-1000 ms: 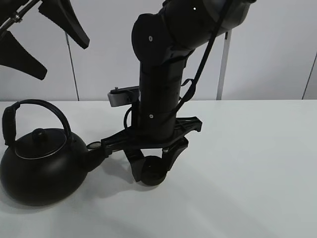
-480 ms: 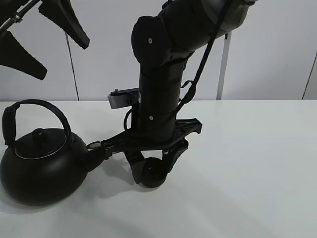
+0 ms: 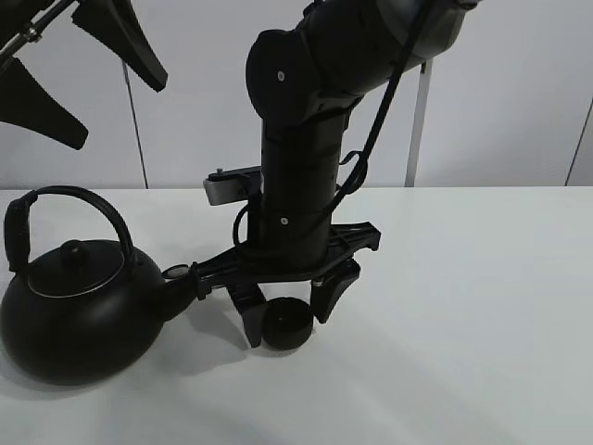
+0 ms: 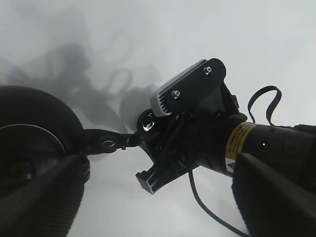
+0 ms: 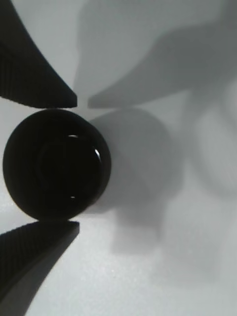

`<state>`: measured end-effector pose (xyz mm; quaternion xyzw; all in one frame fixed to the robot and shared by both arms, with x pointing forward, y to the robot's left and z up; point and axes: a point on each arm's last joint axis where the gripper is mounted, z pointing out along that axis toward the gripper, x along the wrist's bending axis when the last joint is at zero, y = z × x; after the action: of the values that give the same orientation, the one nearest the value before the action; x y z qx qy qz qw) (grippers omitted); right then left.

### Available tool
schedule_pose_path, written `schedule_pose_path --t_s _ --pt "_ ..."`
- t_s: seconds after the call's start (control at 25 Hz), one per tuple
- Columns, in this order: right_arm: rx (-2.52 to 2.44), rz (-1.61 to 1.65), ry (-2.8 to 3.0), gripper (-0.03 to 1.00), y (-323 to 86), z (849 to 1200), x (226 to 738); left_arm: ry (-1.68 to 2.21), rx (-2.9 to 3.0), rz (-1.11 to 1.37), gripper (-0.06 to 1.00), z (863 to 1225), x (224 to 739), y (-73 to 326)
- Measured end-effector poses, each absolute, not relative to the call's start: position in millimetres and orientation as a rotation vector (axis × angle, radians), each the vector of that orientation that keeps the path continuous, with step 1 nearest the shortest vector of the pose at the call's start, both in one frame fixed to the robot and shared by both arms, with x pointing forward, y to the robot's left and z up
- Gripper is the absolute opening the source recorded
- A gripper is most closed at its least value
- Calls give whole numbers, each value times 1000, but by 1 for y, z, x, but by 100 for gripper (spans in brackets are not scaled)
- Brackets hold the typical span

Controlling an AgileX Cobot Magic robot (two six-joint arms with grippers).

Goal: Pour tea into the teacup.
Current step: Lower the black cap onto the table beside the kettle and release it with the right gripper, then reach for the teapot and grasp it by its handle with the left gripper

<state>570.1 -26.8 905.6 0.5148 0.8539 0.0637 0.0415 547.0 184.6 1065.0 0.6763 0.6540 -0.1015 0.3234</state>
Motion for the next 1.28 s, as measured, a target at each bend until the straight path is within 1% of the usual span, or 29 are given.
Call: schedule_pose_path --t_s 0.08,0.16,0.4,0.52,0.8,1.28 --pt "1584 194 2610 51 -27 906 570 1716 1775 -266 59 1065 547 185" --pt "1597 193 2603 53 -27 906 570 1716 1775 -266 59 1065 547 185" --pt "1646 201 2575 54 -27 907 570 1716 1775 -266 59 1065 547 185" --pt "1659 224 2564 54 -30 914 571 1716 1775 -266 59 1065 547 185" --pt "1805 263 2497 55 -59 942 585 1716 1775 -266 59 1065 547 185" --pt "1891 382 2408 55 -124 1025 589 1716 1775 -266 59 1065 547 185"
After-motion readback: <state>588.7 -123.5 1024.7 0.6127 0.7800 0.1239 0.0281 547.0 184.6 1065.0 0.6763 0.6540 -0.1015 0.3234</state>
